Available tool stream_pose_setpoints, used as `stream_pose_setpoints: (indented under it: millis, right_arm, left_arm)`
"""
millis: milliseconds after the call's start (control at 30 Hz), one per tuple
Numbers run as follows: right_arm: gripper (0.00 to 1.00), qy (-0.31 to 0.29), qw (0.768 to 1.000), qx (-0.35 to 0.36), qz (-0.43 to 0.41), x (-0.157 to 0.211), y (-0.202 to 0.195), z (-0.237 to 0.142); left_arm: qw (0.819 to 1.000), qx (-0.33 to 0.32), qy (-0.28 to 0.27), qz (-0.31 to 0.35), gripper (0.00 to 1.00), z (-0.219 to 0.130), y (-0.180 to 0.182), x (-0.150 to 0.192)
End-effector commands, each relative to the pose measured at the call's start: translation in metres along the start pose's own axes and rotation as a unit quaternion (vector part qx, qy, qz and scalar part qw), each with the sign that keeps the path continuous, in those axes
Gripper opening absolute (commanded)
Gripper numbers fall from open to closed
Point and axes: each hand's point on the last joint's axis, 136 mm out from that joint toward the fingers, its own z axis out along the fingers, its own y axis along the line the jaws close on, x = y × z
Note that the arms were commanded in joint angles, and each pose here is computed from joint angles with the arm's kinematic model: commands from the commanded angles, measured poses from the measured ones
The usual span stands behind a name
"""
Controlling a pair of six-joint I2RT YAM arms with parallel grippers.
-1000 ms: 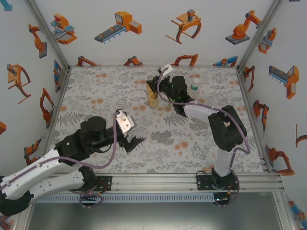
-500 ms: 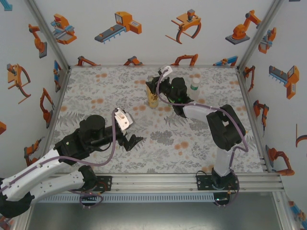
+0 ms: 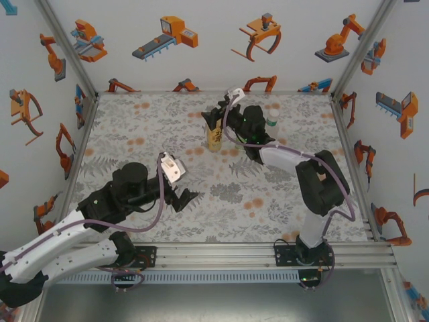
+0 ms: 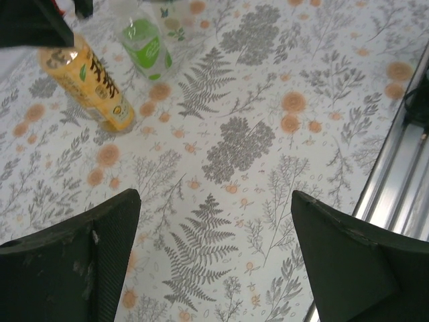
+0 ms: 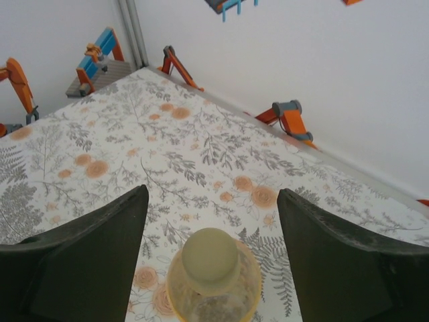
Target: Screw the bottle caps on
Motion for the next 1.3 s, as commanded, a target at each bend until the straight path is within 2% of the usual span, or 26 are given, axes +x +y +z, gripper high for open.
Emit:
stream_pose_setpoints:
  millis: [0,33,100,167,200,233,400,500,633,900,1033,1167,1267]
  right_arm:
    - [0.75,-0.038,0.999,0.004,-0.025,-0.05,0.0,-0.019]
    - [0.77,-0.037,0.999,0.008,-0.028,-0.053,0.0,-0.024]
    - [0.81,-0.035,0.999,0.018,-0.032,-0.062,-0.003,-0.037]
    - [0.89,-0.025,0.999,0.031,-0.036,-0.066,-0.007,-0.052]
    - [0.97,-0.018,0.998,0.036,-0.039,-0.066,-0.009,-0.059]
    - [0.99,-0.013,0.998,0.043,-0.041,-0.067,-0.011,-0.068]
    - [0.99,0.036,0.994,0.092,-0.047,-0.056,-0.031,-0.118]
    - [0.99,0.083,0.986,0.133,-0.057,-0.038,-0.048,-0.153]
    - [0.99,0.143,0.97,0.191,-0.049,-0.008,-0.076,-0.202]
    - [0.99,0.218,0.929,0.298,-0.011,0.061,-0.124,-0.277]
    - [0.99,0.234,0.91,0.342,0.007,0.098,-0.142,-0.3]
    - [0.99,0.218,0.902,0.37,0.029,0.12,-0.157,-0.314]
    - [0.99,0.203,0.901,0.381,0.041,0.129,-0.167,-0.318]
  left_arm:
    - [0.998,-0.055,0.012,-0.005,0.91,0.004,0.02,0.012]
    - [0.997,-0.074,0.017,-0.008,0.98,0.005,0.027,0.015]
    - [0.994,-0.107,0.027,-0.011,0.97,0.006,0.039,0.023]
    - [0.988,-0.147,0.04,-0.017,0.97,0.007,0.054,0.032]
    - [0.986,-0.162,0.044,-0.019,0.97,0.007,0.06,0.035]
    - [0.983,-0.177,0.047,-0.02,0.97,0.007,0.066,0.038]
    - [0.964,-0.254,0.058,-0.051,0.97,0.004,0.102,0.058]
    - [0.939,-0.321,0.082,-0.09,0.97,-0.005,0.134,0.079]
    - [0.91,-0.385,0.108,-0.109,0.97,-0.015,0.169,0.105]
    - [0.873,-0.453,0.131,-0.125,0.97,-0.028,0.215,0.151]
    - [0.867,-0.466,0.115,-0.137,0.97,-0.029,0.232,0.176]
    - [0.864,-0.47,0.102,-0.148,0.97,-0.028,0.247,0.195]
    - [0.869,-0.461,0.082,-0.161,0.97,-0.024,0.256,0.204]
